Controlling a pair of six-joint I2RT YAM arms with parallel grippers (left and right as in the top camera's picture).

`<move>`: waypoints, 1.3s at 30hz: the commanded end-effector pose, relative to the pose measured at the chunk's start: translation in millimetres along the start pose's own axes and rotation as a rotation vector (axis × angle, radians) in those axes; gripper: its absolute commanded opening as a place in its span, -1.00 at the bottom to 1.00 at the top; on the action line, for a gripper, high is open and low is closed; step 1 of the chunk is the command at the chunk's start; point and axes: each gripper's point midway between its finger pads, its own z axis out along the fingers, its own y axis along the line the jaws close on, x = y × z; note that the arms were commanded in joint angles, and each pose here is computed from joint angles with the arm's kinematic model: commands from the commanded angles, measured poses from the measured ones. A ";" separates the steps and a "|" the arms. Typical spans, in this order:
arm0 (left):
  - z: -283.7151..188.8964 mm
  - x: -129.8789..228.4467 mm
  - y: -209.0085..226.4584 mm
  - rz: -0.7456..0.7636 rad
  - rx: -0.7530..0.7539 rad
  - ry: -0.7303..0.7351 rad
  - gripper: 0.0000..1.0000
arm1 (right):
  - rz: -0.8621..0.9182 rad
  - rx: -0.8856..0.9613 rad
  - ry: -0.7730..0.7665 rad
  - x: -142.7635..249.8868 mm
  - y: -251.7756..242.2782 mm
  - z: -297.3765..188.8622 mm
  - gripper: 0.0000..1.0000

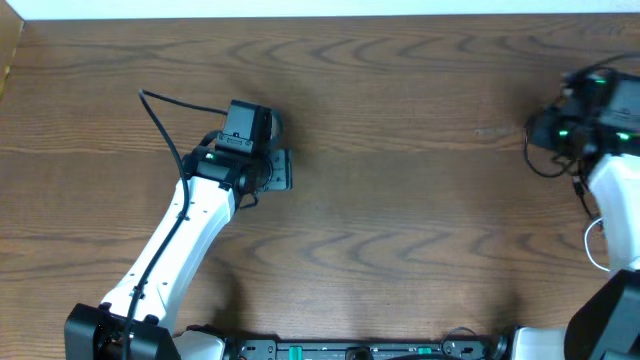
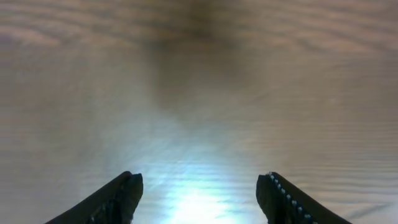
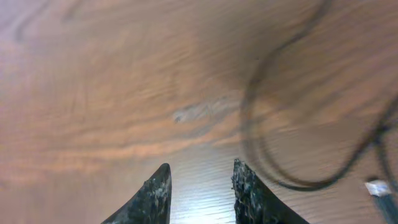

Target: Untangle cables

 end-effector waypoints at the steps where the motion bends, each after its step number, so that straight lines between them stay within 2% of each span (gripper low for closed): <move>1: -5.6 1.8 24.3 0.018 -0.137 -0.004 0.29 | -0.168 0.063 0.039 14.3 32.5 0.4 -0.34; 8: -5.8 4.3 25.3 0.019 -0.141 0.006 0.29 | -0.296 0.068 0.047 27.2 76.8 3.8 -0.29; 15: -5.8 4.4 25.3 0.019 -0.141 0.006 0.29 | -0.320 0.045 0.086 40.1 88.7 3.6 -0.15; 16: -5.9 6.6 25.8 0.019 -0.143 0.016 0.30 | -0.309 0.047 0.130 50.6 86.2 2.4 -0.02; 17: -6.1 10.8 26.9 0.020 -0.147 0.033 0.29 | -0.283 0.056 0.164 58.7 83.3 1.0 0.00; 21: -11.3 50.4 31.0 0.022 -0.151 0.199 0.29 | -0.094 0.140 0.425 120.5 63.4 -19.1 -0.07; 24: -25.5 91.1 42.4 -0.086 -0.219 0.363 0.30 | -0.062 0.134 0.628 162.4 61.1 -43.5 -0.03; 28: -34.8 109.2 47.6 -0.093 -0.249 0.443 0.31 | -0.055 0.152 0.726 181.0 57.4 -59.1 0.00; 30: -35.4 112.0 44.1 -0.105 -0.230 0.458 0.47 | -0.054 0.153 0.729 181.5 57.3 -59.6 -0.01; 35: -37.6 119.9 33.3 -0.123 -0.170 0.501 0.50 | -0.055 0.154 0.728 181.4 57.2 -59.6 -0.01; 37: -41.8 126.9 31.0 -0.130 -0.157 0.536 0.75 | -0.055 0.153 0.728 181.5 57.2 -61.4 -0.03; 39: -47.3 133.0 29.8 -0.135 -0.149 0.561 0.83 | -0.058 0.148 0.709 179.1 58.0 -66.0 -0.04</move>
